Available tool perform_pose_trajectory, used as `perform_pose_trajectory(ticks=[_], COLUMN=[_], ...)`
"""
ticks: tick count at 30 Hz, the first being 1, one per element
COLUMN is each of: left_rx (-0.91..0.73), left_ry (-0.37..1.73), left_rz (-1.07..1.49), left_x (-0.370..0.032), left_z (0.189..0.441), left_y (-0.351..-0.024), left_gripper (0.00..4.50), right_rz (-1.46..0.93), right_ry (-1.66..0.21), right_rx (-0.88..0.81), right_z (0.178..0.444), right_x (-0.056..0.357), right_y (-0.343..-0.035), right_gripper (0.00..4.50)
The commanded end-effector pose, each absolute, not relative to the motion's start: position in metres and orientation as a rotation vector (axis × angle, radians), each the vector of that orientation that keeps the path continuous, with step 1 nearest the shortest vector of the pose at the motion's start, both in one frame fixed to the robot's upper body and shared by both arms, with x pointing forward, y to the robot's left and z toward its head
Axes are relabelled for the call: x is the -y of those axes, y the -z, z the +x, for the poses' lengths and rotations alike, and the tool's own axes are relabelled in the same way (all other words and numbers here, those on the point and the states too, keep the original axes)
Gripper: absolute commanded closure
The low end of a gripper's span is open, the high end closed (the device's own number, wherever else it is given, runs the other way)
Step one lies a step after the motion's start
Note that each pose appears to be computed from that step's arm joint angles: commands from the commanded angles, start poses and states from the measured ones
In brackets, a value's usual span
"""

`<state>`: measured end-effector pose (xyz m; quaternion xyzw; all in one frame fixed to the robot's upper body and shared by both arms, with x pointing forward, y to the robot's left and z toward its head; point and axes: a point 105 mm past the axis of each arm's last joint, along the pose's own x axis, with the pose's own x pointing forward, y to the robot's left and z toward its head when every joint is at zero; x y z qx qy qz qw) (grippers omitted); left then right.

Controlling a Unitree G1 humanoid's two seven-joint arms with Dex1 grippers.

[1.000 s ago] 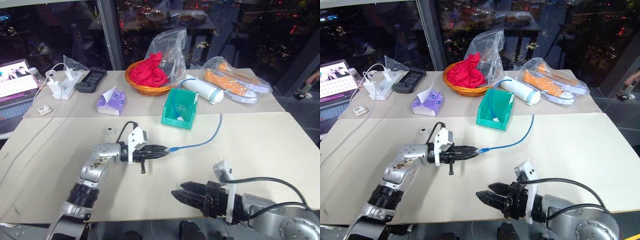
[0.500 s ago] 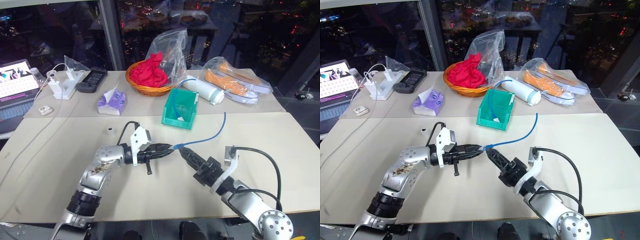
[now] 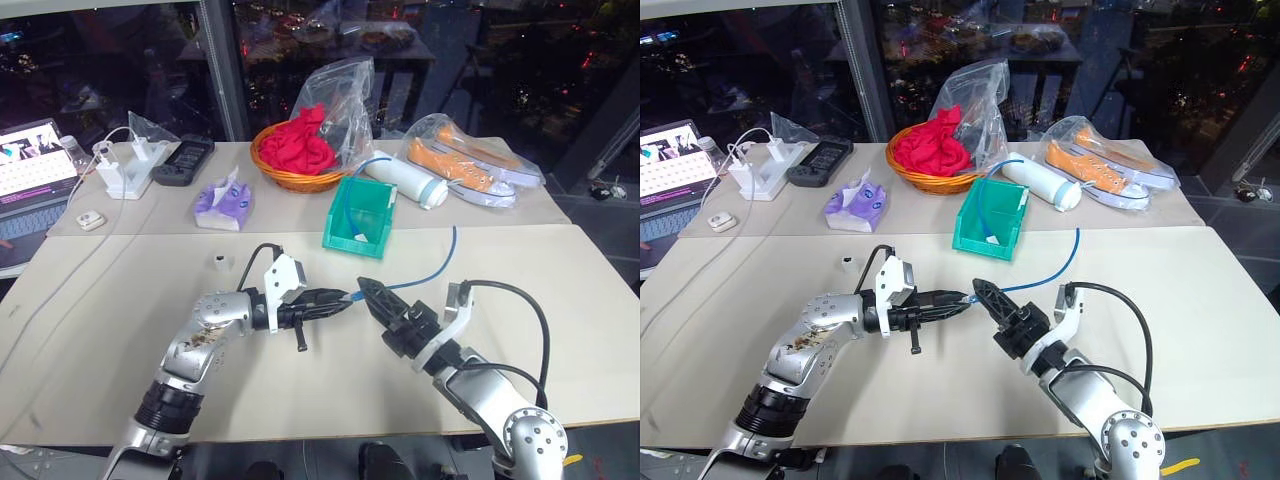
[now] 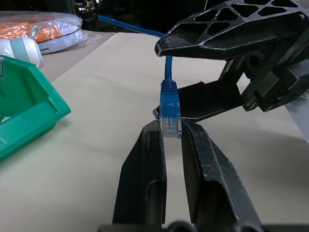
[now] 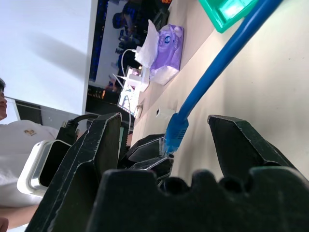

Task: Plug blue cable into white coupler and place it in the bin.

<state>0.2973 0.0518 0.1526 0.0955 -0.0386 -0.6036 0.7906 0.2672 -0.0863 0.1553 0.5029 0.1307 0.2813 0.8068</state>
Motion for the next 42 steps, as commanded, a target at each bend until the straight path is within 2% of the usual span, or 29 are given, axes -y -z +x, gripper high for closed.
perform_pose_trajectory(ticks=[1, 4, 8, 15, 31, 33, 36, 37, 40, 42], left_rx=[0.125, 0.123, 0.121, 0.114, 0.11, 0.1, 0.093, 0.089, 0.09, 0.089], left_ry=[1.322, 1.323, 1.324, 1.338, 1.322, 1.314, 1.292, 1.274, 1.153, 0.968], left_rz=[0.218, 0.221, 0.223, 0.236, 0.207, 0.218, 0.232, 0.219, 0.206, 0.163], left_x=[-0.048, -0.048, -0.048, -0.049, -0.049, -0.05, -0.052, -0.055, -0.071, -0.093], left_z=[0.292, 0.292, 0.292, 0.291, 0.294, 0.295, 0.297, 0.298, 0.307, 0.319], left_y=[-0.161, -0.161, -0.161, -0.158, -0.158, -0.156, -0.155, -0.157, -0.162, -0.167], left_gripper=[4.44, 4.44, 4.43, 4.43, 4.43, 3.43, 2.32, 2.08, 2.08, 2.08], right_rz=[1.084, 1.083, 1.082, 1.071, 1.049, 1.053, 1.057, 1.054, 1.03, 1.014], right_ry=[-0.622, -0.623, -0.624, -0.636, -0.694, -0.692, -0.67, -0.651, -0.575, -0.523], right_rx=[-0.255, -0.258, -0.259, -0.253, -0.233, -0.229, -0.225, -0.22, -0.208, -0.189], right_z=[0.266, 0.266, 0.266, 0.266, 0.264, 0.265, 0.266, 0.267, 0.272, 0.276], right_x=[0.086, 0.085, 0.085, 0.084, 0.077, 0.077, 0.08, 0.083, 0.094, 0.102], right_y=[-0.163, -0.163, -0.163, -0.165, -0.173, -0.173, -0.172, -0.171, -0.165, -0.163], right_gripper=[1.12, 1.12, 2.17, 4.47, 4.47, 4.5, 4.5, 4.5, 4.5, 4.5])
